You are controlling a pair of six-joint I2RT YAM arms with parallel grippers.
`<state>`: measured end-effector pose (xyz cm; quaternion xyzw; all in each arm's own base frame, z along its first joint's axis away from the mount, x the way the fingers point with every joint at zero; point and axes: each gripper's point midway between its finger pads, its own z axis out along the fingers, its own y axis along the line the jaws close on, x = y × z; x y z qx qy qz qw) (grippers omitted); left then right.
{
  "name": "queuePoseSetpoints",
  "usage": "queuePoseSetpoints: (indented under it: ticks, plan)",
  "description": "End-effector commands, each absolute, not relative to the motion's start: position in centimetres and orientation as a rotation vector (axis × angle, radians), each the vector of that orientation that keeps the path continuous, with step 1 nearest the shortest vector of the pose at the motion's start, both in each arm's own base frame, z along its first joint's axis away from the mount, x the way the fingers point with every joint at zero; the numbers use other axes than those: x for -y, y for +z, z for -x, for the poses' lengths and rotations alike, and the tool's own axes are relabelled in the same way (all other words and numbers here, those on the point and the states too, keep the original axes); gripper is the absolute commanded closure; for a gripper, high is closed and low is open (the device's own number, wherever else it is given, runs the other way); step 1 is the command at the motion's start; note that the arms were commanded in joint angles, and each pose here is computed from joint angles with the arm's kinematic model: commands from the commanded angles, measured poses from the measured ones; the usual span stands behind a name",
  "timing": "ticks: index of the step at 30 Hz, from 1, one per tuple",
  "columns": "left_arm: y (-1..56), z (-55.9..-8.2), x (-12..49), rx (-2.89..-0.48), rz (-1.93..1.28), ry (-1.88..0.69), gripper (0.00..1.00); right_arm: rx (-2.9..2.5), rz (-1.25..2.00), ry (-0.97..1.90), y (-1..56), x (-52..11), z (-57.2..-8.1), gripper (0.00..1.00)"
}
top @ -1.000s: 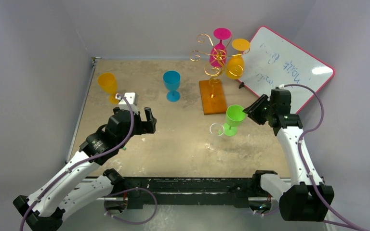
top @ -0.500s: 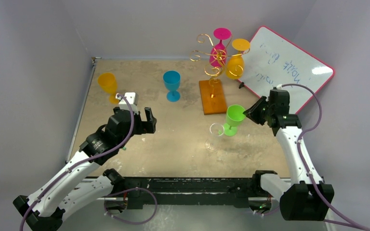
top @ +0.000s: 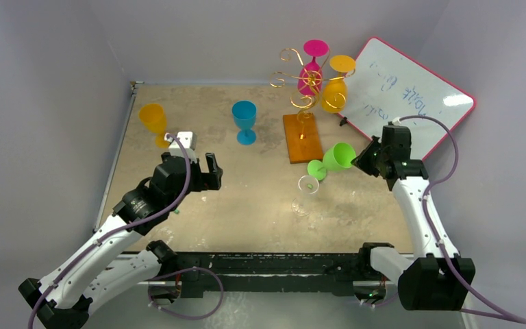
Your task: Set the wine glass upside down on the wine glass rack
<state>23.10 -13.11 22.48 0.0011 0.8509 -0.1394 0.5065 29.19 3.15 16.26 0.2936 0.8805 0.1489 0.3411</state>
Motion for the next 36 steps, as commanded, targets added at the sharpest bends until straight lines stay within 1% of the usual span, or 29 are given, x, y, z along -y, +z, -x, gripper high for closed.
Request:
queuePoseSetpoints:
  ticks: [1,6,12,22,24,27,33,36]
  plan:
    - [23.6,-23.5,13.6,-2.003,-0.01,-0.37,0.05,-2.205,-0.697,0.327,20.0,-2.1,-30.0,1.0]
    - [24.0,-23.4,13.6,-1.97,-0.022,-0.384,0.07,-2.168,-0.693,0.293,21.4,-1.5,-29.7,1.0]
    - [26.2,-23.2,13.7,-1.877,-0.075,-0.419,0.09,-2.122,-0.694,0.245,23.5,-0.7,-29.2,1.0]
    - [30.2,-21.9,14.9,-1.714,-0.366,-0.446,0.11,-2.006,-0.615,0.201,29.3,0.2,-27.9,1.0]
    - [31.1,-21.6,15.2,-1.675,-0.425,-0.446,0.12,-1.993,-0.562,0.224,30.5,-0.3,-27.6,1.0]
    - [32.1,-20.7,15.9,-1.586,-0.552,-0.462,0.14,-1.959,-0.394,0.322,32.6,-2.3,-27.2,1.0]
    - [34.4,-18.9,16.1,-1.4,-0.729,-0.439,0.14,-1.941,-0.301,0.371,34.8,-3.4,-25.9,1.0]
    - [35.2,-18.2,15.9,-1.339,-0.783,-0.41,0.14,-1.926,-0.132,0.476,36.4,-5.7,-24.8,1.0]
